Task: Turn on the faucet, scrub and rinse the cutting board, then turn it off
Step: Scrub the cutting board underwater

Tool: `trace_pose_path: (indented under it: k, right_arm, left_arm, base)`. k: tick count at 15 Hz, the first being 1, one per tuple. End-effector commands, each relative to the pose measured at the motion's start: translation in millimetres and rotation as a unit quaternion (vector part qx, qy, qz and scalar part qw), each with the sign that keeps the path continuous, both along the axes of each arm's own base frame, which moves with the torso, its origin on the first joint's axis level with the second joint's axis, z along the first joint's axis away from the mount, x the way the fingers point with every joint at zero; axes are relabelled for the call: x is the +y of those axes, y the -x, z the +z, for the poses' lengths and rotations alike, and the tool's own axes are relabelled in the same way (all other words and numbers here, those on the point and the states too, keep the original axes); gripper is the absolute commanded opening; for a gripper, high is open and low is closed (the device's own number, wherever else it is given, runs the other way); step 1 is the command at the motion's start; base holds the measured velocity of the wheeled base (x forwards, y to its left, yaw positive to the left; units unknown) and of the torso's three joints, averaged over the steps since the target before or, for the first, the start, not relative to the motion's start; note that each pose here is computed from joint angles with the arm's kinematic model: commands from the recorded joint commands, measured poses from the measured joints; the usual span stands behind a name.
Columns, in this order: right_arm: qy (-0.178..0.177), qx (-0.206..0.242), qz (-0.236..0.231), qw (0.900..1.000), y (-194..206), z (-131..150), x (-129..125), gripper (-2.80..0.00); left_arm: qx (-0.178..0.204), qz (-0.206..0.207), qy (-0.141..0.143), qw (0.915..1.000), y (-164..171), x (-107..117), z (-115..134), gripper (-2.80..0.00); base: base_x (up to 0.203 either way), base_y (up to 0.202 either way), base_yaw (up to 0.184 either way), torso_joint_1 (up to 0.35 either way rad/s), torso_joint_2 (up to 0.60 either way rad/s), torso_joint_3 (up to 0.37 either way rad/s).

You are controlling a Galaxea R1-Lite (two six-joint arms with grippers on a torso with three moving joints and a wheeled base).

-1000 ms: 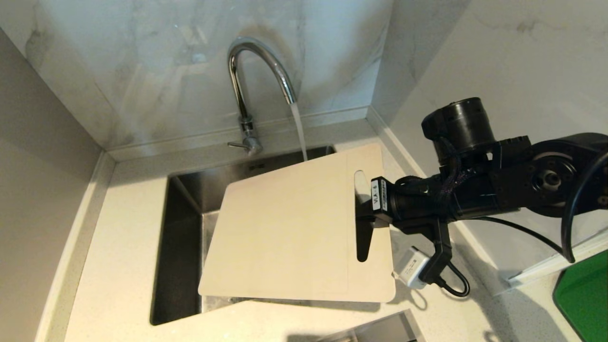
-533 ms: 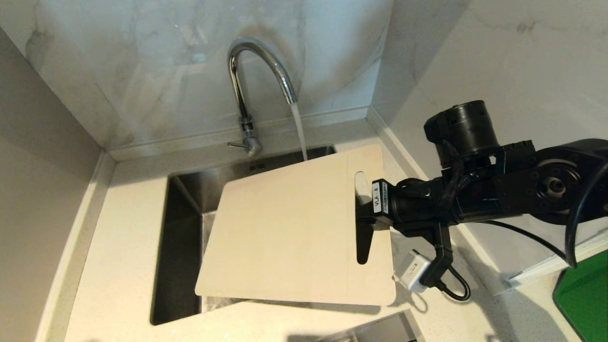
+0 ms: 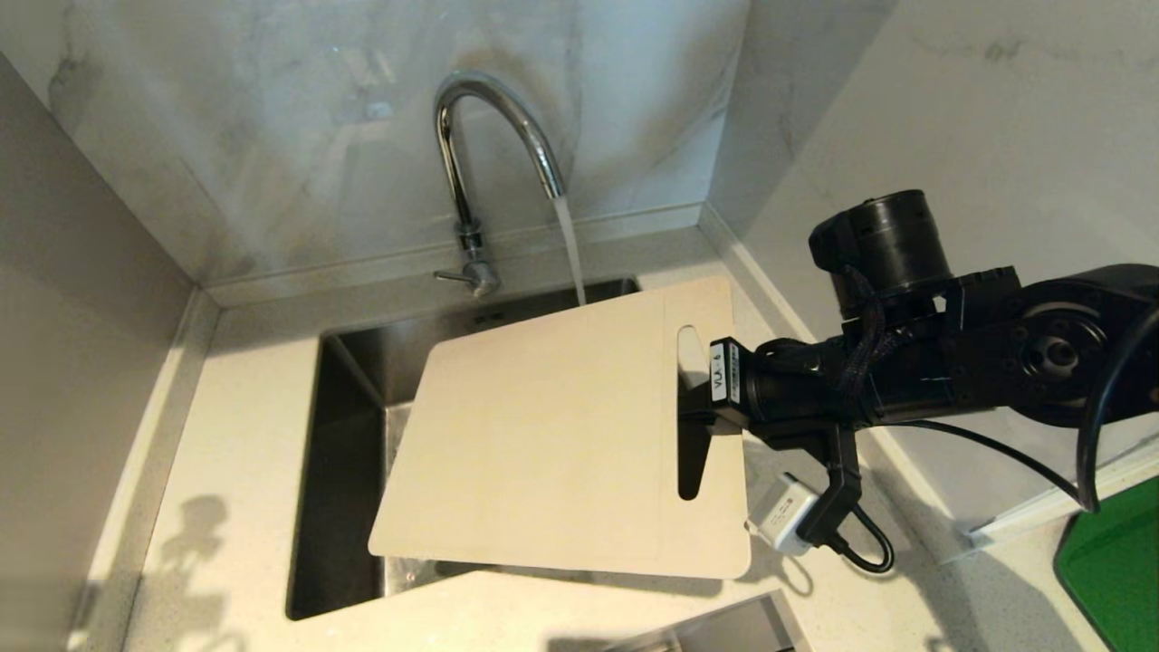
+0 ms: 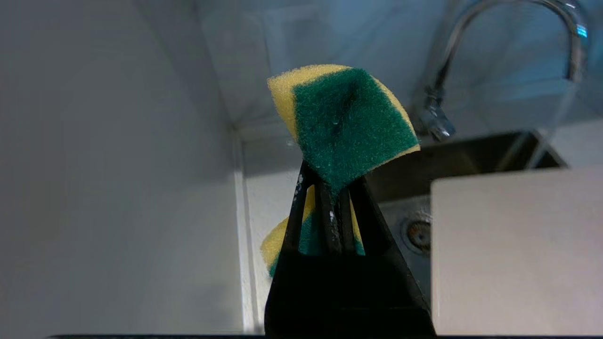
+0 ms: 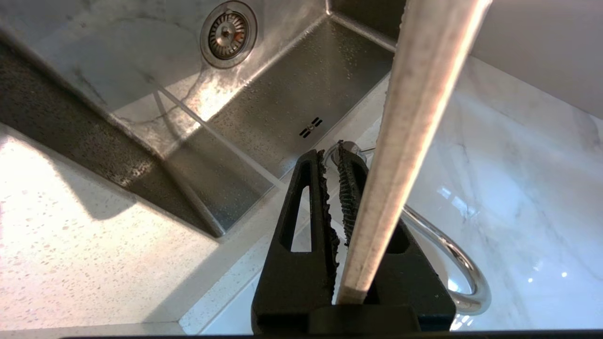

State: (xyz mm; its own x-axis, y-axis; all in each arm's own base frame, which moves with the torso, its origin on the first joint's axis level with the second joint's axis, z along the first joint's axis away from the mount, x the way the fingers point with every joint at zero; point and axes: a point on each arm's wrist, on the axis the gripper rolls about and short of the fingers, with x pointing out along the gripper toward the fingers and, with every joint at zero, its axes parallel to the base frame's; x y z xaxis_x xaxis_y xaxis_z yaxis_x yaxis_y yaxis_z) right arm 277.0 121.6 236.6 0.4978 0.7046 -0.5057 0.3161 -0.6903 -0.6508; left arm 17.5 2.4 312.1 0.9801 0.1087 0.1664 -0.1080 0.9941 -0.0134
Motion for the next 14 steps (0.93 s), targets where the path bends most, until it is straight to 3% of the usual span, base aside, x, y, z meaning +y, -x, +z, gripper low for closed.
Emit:
trace_pose_path:
  k: [1,6,9,12,14]
  right_arm:
    - [0.004,-0.003,0.006,1.000,-1,-1,0,-2.80]
    - [0.003,-0.002,0.005,1.000,0,-1,0,-2.80]
    - [0.002,-0.002,0.006,1.000,0,-1,0,-2.80]
    - [0.002,-0.002,0.008,1.000,0,-1,1,-2.80]
    - [0.002,0.000,0.013,1.000,1,-2,3,-2.80]
  left_arm:
    - [0.032,0.021,0.000,0.9993,-52,2,30,-2.80]
    - [0.049,0.046,0.007,0.9977,-104,9,74,-2.80]
    - [0.101,0.014,0.076,0.9919,-120,3,81,-2.80]
    - [0.161,-0.060,0.146,0.9742,-125,-20,77,-2.80]
    - [0.201,-0.122,0.190,0.9533,-125,-41,71,-2.80]
  base:
    - [0.000,0.000,0.000,0.000,0.00,0.000]
    - [0.000,0.000,0.000,0.000,0.00,0.000]
    - [0.000,0.000,0.000,0.000,0.00,0.000]
    - [0.000,0.000,0.000,0.000,0.00,0.000]
    - [0.000,0.000,0.000,0.000,0.00,0.000]
